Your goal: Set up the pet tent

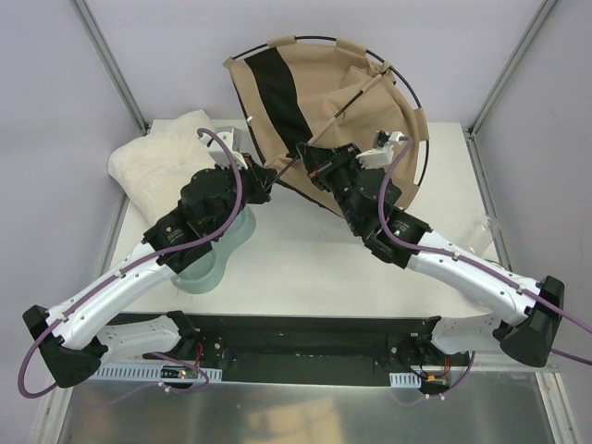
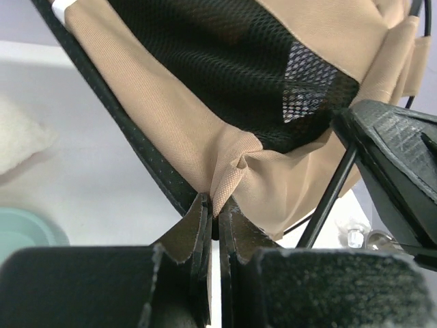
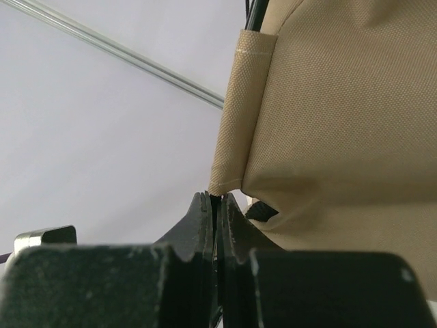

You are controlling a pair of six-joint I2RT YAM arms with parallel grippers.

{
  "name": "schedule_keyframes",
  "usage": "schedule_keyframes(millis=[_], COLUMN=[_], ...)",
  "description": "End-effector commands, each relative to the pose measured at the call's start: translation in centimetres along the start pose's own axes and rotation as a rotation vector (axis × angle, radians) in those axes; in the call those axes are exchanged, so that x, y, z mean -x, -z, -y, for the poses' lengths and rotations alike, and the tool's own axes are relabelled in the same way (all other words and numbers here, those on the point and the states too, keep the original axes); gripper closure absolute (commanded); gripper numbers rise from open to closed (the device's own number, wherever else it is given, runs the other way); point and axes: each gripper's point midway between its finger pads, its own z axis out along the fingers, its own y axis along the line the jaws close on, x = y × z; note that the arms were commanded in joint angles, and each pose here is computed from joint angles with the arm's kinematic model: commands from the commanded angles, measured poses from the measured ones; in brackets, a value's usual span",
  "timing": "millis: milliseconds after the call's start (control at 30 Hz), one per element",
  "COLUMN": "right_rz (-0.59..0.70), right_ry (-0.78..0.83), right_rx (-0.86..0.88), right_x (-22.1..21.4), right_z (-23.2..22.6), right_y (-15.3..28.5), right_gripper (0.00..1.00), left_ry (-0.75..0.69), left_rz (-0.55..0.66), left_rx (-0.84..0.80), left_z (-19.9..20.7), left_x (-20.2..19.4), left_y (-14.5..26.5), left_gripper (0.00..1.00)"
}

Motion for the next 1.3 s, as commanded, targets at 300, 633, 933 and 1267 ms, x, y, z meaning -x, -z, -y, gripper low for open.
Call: schedule_keyframes(millis=[300,633,933,1267], right_rz=[-0.033,-0.453,-0.434,-0.273], right_ry=[0.114,0.102,0.068,-0.016], right_rx=[-0.1,0.084,0.013,0.073], right_x=[0.9,-6.7,-6.6,-3.5], right_z=[1.5,-1.1,-0.2,-1.2], right_y=[1.7,4.8,4.6,4.4], right_gripper=[1.0,0.27,0.34,0.41], left_ry=[0.101,0.11,0.11,0.106], left_rz=[0.125,0.131,0.138,0.124], left_rx=[0.06,0.105,0.116,0.118], left_z=[0.1,-0.6,-0.9,-1.2], left_x=[4.2,3.9,3.8,3.0], left_y=[0.4,-0.2,-0.2,-0.1], left_gripper=[1.0,1.0,1.0,1.0])
